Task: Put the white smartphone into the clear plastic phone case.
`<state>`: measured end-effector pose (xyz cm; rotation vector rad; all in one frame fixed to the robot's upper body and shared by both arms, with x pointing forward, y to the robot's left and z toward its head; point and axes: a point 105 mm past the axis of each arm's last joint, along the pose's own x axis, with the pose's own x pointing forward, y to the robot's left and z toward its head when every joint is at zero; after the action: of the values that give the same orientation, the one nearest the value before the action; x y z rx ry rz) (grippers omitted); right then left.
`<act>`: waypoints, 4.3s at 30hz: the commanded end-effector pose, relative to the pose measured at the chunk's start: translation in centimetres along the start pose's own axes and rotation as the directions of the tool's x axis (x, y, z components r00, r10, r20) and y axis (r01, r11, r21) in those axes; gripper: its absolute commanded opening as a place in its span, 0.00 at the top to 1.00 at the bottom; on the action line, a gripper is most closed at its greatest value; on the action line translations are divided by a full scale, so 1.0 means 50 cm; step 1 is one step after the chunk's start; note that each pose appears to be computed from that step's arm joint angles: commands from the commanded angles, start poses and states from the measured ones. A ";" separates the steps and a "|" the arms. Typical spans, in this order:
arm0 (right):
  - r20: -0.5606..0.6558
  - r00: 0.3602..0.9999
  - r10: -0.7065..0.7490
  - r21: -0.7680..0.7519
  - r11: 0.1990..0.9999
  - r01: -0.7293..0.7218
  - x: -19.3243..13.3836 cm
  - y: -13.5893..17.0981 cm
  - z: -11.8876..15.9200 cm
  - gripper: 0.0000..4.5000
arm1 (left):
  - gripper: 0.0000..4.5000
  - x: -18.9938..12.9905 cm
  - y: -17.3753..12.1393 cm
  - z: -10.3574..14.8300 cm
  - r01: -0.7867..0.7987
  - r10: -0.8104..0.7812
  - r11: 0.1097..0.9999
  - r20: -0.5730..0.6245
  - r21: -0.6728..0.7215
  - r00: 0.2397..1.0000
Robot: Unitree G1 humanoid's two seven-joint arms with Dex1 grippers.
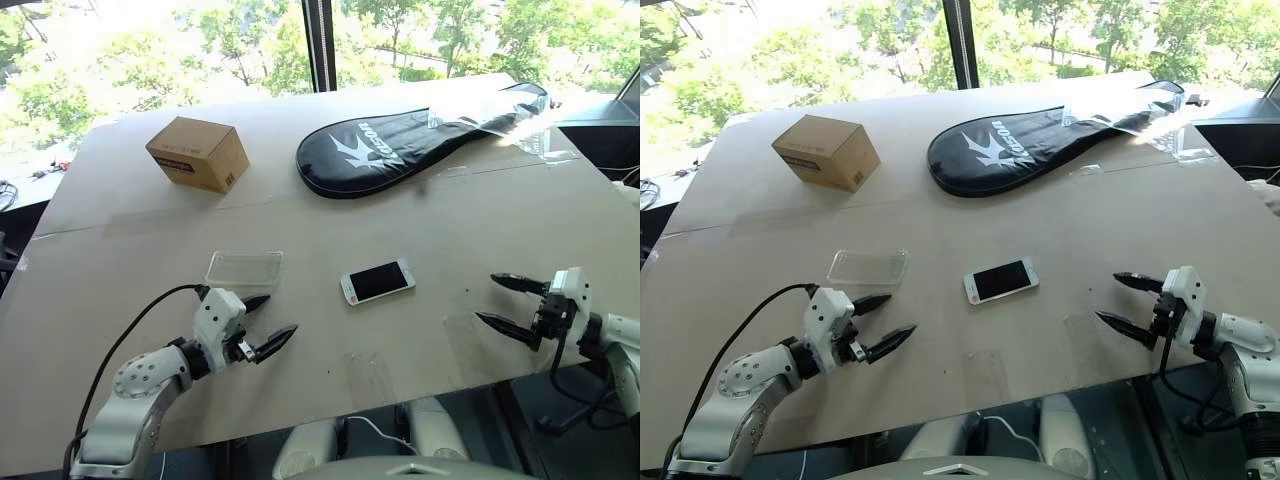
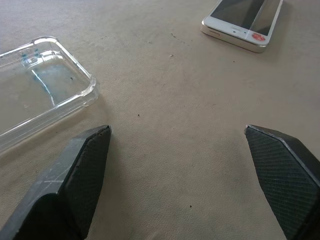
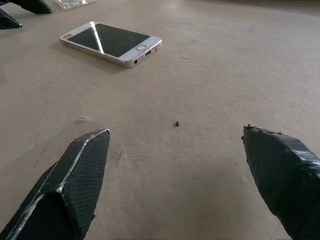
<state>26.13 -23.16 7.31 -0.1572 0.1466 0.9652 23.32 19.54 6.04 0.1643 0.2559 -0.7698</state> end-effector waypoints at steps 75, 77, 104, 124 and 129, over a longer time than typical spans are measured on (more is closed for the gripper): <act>-0.031 1.000 -0.006 -0.175 0.985 0.001 0.068 0.038 0.181 0.00 | 0.99 0.382 -0.078 0.152 0.557 -0.549 0.786 -0.112 0.267 0.828; -0.041 0.999 -0.011 -0.158 0.987 0.004 0.056 0.036 0.178 0.00 | 0.99 0.395 -0.080 0.158 0.525 -0.522 0.811 -0.084 0.259 0.849; -0.203 0.908 0.367 -0.281 0.866 -0.413 0.243 0.038 0.128 0.00 | 0.01 0.163 0.028 0.279 0.369 -0.345 0.817 -0.138 0.442 0.929; -0.398 0.745 0.535 -0.271 0.708 -0.652 0.295 0.034 0.056 0.00 | 0.01 0.031 -0.069 0.203 0.380 -0.344 0.880 -0.170 0.285 0.923; -0.400 0.748 0.530 -0.265 0.714 -0.648 0.313 0.032 0.056 0.00 | 0.01 0.032 -0.063 0.199 0.367 -0.329 0.886 -0.175 0.284 0.928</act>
<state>34.11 -9.28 8.47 -0.6302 0.2264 1.6061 23.89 13.89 14.00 0.4588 0.3238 -1.1650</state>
